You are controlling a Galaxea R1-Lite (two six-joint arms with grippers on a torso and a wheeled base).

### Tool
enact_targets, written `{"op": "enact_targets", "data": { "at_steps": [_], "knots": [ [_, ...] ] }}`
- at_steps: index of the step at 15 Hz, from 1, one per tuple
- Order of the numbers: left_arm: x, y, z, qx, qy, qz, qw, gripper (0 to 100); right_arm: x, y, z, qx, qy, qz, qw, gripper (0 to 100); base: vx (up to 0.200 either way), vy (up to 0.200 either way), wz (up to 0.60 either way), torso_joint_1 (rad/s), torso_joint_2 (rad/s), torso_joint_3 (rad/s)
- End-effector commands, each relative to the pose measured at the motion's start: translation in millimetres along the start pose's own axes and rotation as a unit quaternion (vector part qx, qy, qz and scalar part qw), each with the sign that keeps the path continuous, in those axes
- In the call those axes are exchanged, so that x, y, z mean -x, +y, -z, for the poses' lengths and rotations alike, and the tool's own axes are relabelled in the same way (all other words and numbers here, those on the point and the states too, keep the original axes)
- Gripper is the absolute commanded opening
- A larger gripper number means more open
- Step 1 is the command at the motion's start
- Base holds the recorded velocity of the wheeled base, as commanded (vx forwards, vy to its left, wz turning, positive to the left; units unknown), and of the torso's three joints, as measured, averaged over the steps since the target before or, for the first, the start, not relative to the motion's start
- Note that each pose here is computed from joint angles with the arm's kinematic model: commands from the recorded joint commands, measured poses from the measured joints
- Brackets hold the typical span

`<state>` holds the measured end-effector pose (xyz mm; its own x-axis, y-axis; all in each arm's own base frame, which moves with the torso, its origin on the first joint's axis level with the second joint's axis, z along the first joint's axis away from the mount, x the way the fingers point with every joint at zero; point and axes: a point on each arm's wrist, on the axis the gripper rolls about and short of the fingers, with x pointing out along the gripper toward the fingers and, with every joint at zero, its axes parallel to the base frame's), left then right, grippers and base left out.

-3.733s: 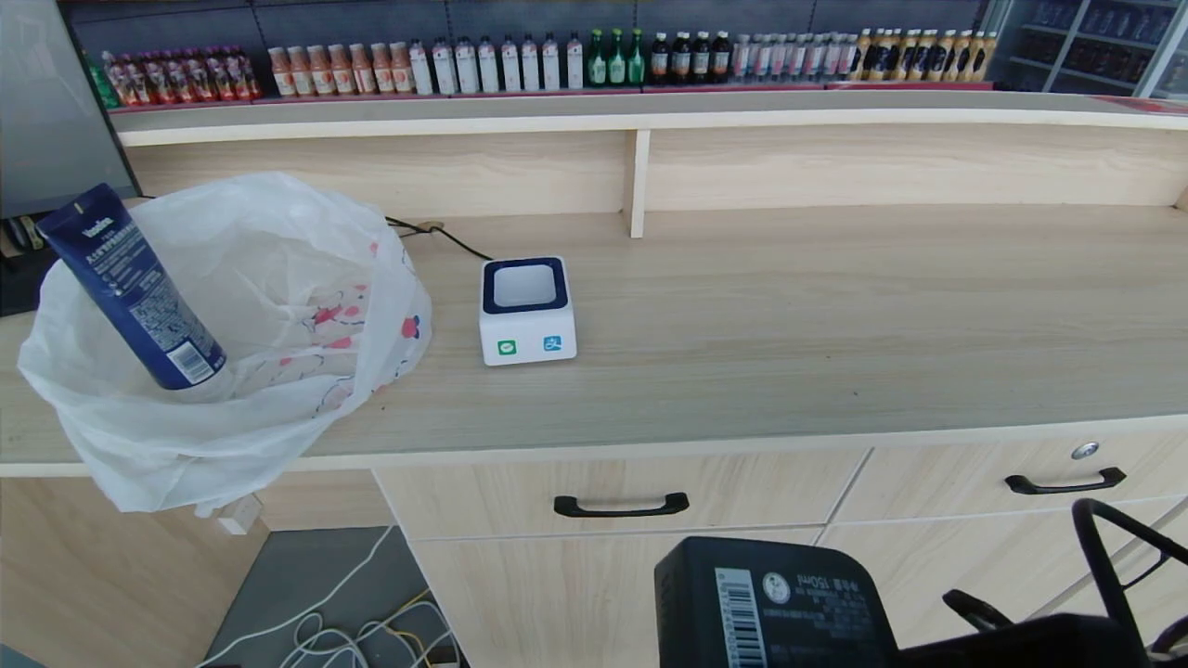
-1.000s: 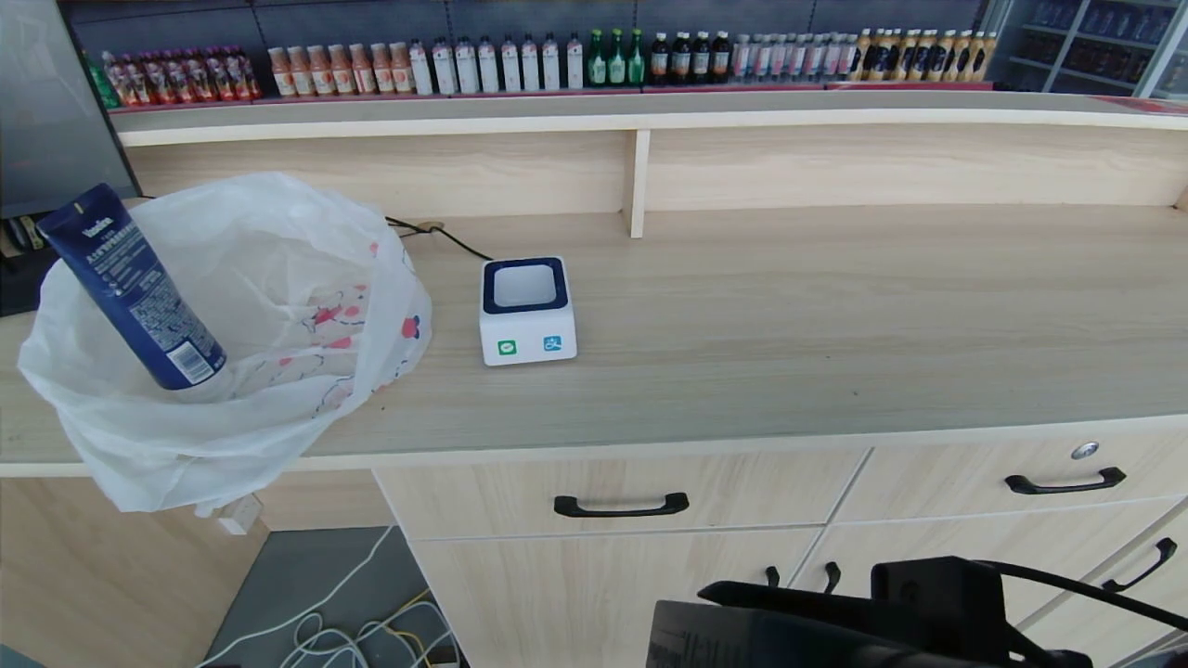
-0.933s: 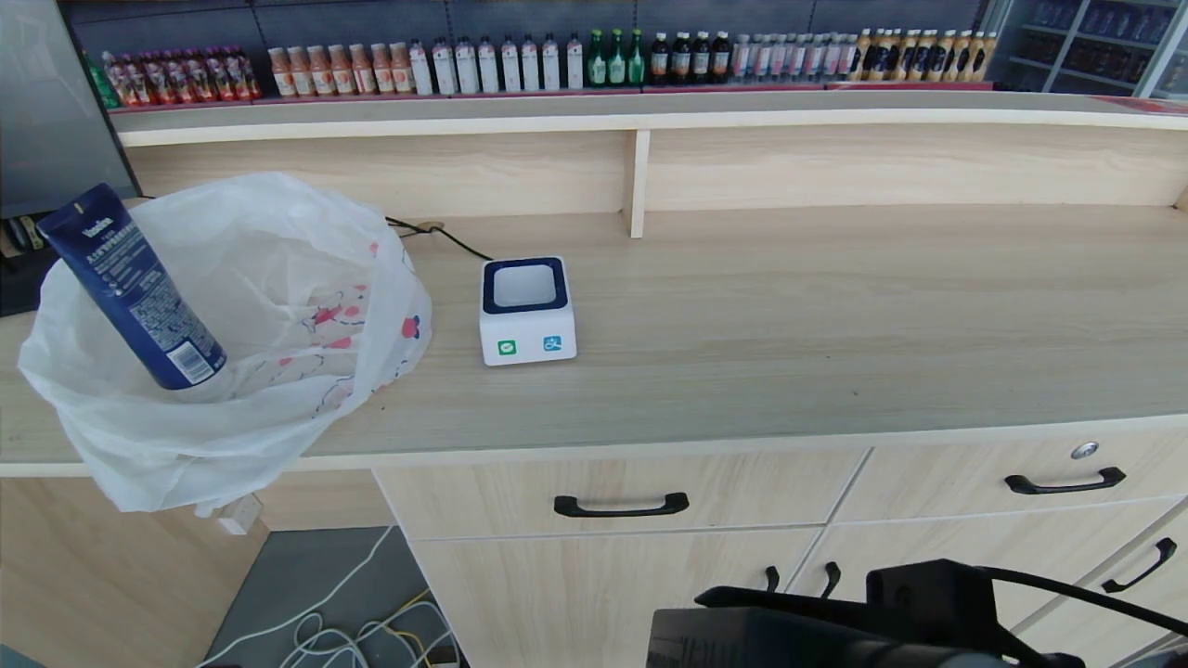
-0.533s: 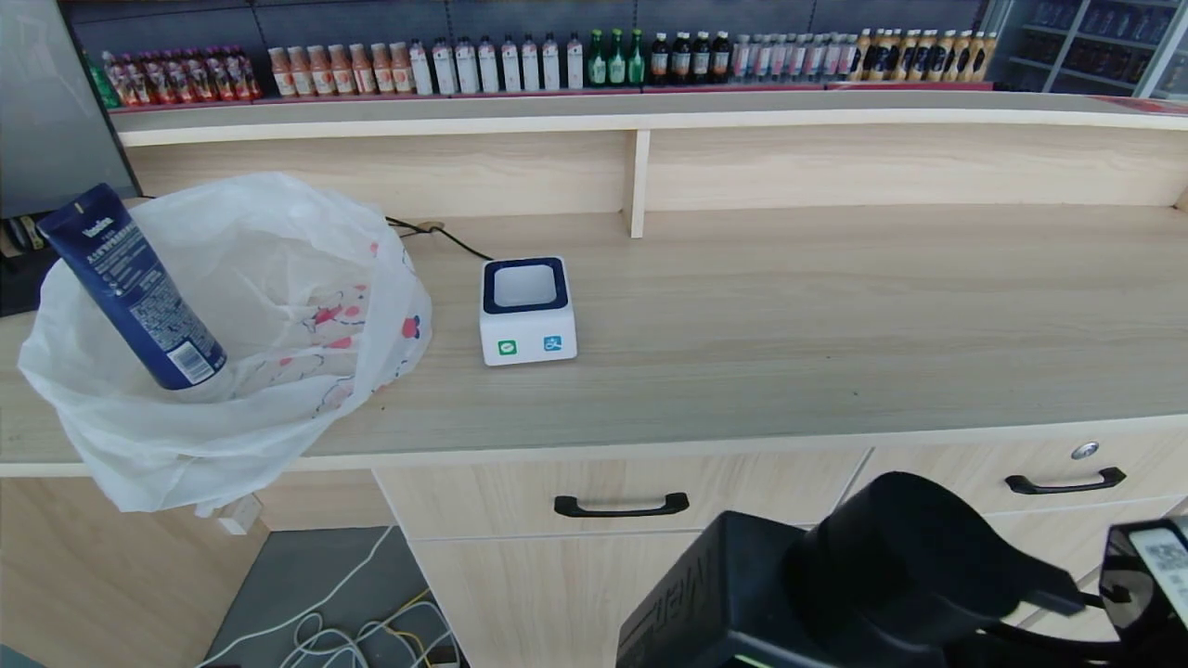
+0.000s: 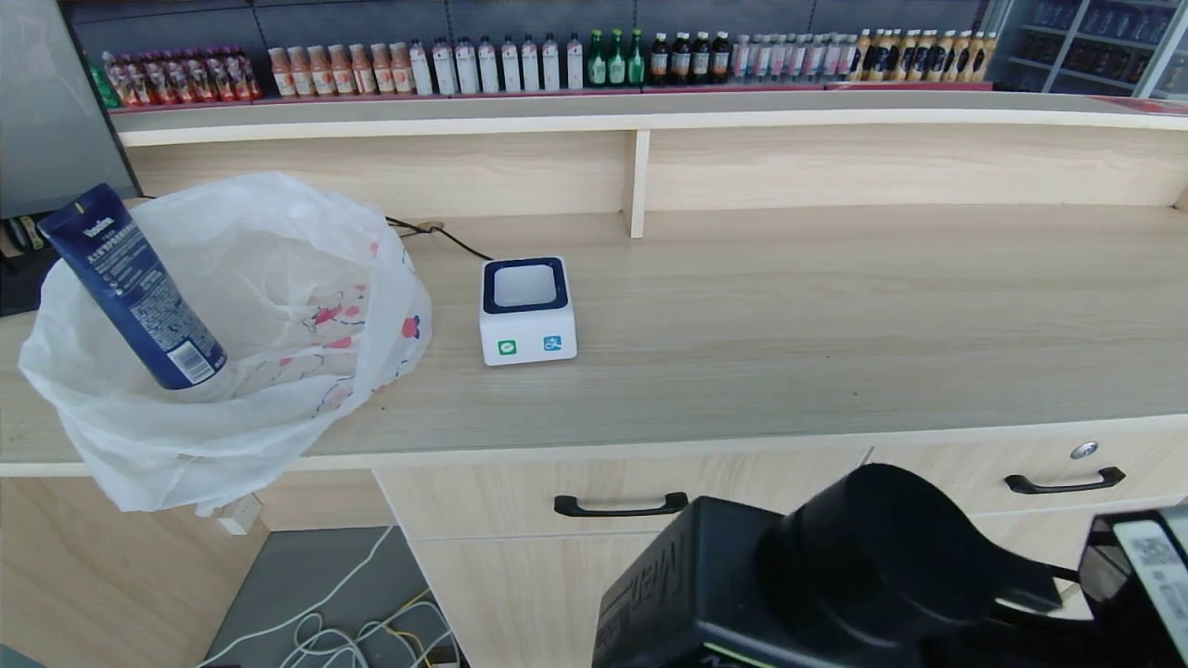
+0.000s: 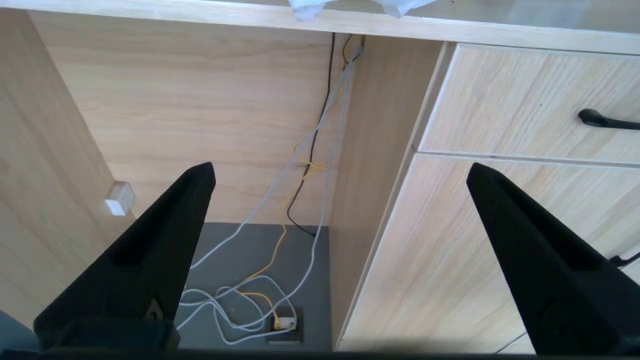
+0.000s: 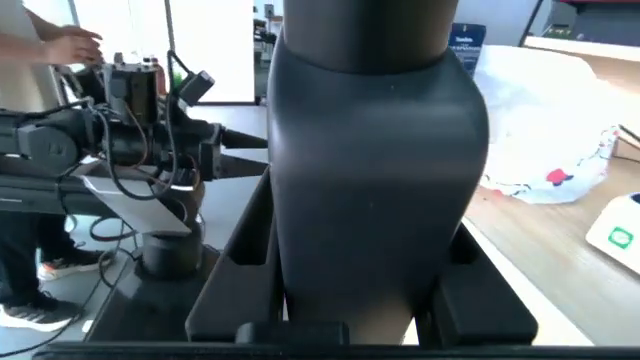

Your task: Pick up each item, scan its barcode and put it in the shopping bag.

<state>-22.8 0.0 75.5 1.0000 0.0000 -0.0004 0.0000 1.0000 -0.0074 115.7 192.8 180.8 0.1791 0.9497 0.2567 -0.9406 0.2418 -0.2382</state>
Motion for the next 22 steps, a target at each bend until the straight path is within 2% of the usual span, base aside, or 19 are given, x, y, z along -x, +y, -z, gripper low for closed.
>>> {"op": "enact_targets", "data": {
  "at_steps": [1,3,7,10,18,22],
  "knots": [
    [0.0,0.0,0.0,0.0,0.0,0.0,1.0,100,10.0,-26.1,2.5,0.025,0.017,0.092,0.995,0,0.0,0.0,0.0,0.0,0.0,0.0],
    [0.0,0.0,0.0,0.0,0.0,0.001,1.0,100,16.8,-41.8,2.6,0.024,0.026,0.176,0.984,0,0.0,0.0,0.0,0.0,0.0,0.0],
    [0.0,0.0,0.0,0.0,0.0,0.0,1.0,100,30.7,-63.0,11.9,0.009,0.05,0.276,0.96,0,0.0,0.0,0.0,0.0,0.0,0.0],
    [0.0,0.0,0.0,0.0,0.0,0.0,1.0,100,14.1,-85.3,13.3,0.02,0.035,0.342,0.939,0,0.0,0.0,0.0,0.0,0.0,0.0],
    [0.0,0.0,0.0,0.0,0.0,0.0,1.0,100,14.5,-87.9,12.8,0.011,0.03,0.352,0.935,0,0.0,0.0,0.0,0.0,0.0,0.0],
    [0.0,0.0,0.0,0.001,0.0,0.001,1.0,100,11.6,-87.8,8.2,0.014,0.019,0.347,0.937,0,0.0,0.2,0.0,0.001,0.0,0.005]
  ]
}}
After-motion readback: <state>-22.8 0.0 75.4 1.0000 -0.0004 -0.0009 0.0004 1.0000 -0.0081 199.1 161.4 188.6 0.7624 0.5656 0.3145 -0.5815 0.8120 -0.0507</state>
